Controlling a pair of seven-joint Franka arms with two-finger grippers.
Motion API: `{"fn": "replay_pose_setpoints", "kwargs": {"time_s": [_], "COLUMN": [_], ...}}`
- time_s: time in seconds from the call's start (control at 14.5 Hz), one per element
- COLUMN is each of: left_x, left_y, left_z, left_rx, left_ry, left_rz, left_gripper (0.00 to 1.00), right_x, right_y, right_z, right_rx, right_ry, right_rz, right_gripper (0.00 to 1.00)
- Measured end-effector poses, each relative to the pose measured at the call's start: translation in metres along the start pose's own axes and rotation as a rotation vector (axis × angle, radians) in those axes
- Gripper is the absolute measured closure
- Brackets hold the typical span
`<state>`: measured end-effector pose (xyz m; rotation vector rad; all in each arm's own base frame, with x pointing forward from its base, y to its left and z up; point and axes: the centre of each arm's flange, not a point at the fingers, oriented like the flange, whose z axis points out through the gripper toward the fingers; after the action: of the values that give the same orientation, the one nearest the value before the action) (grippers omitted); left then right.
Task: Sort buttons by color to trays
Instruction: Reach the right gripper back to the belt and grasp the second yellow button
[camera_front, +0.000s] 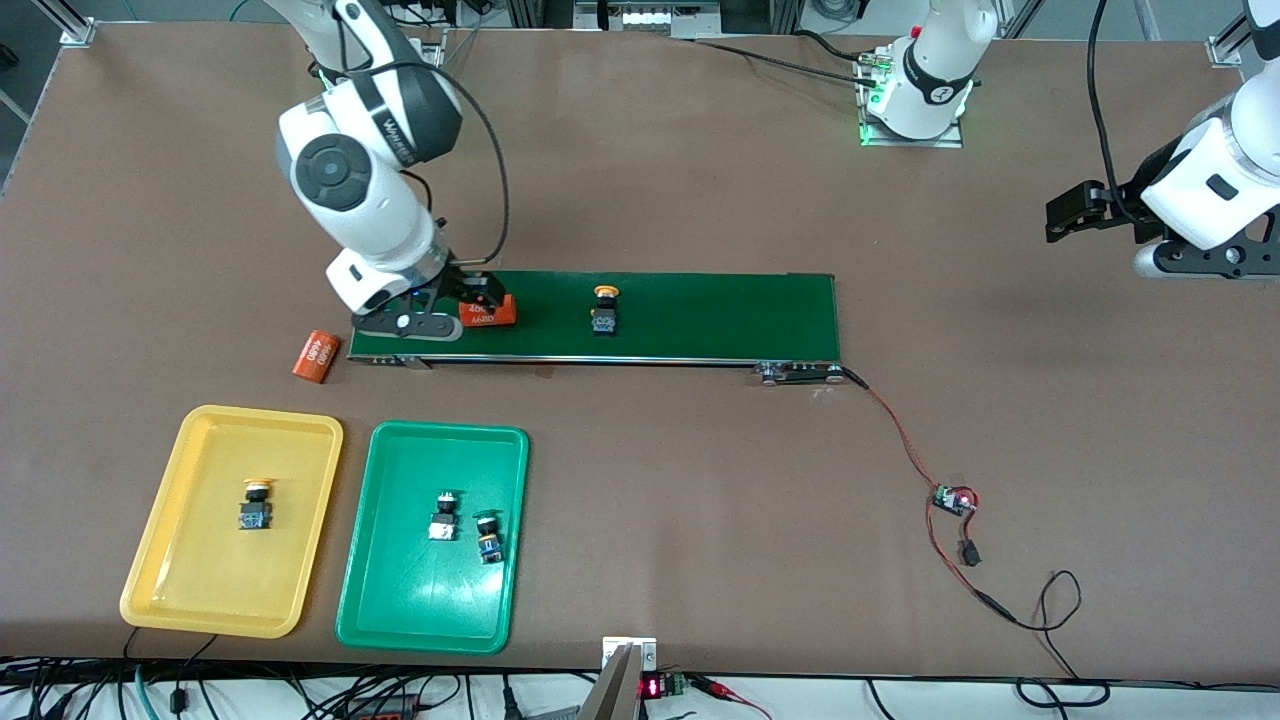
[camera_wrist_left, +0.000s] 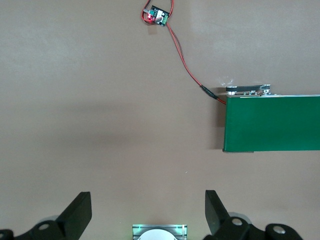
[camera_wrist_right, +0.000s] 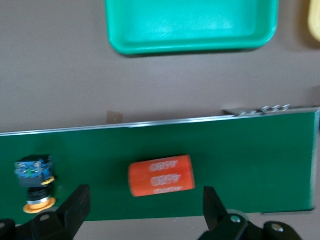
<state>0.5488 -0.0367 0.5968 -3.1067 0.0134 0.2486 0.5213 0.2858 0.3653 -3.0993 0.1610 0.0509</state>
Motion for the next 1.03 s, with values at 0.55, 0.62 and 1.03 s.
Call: {"fn": "replay_pose_setpoints", "kwargs": {"time_s": [0.55, 0.62, 1.03], "left_x": [0.000, 0.000, 0.000], "left_y": [0.000, 0.000, 0.000], "left_z": [0.000, 0.000, 0.000], "left_rx": [0.000, 0.000, 0.000], "left_ry": [-0.001, -0.001, -0.001], "left_rz": [0.000, 0.000, 0.000], "left_gripper": [0.00, 0.00, 0.00], "right_x": [-0.027, -0.026, -0.020], "right_y": [-0.038, -0.039, -0.041], "right_z": [0.047, 0.051, 0.061], "right_rx": [-0.016, -0.017, 0.012], "right_ry": [-0.001, 0.001, 0.022], "right_rz": [0.004, 0.010, 0.023], "right_gripper": [0.00, 0.00, 0.00]}}
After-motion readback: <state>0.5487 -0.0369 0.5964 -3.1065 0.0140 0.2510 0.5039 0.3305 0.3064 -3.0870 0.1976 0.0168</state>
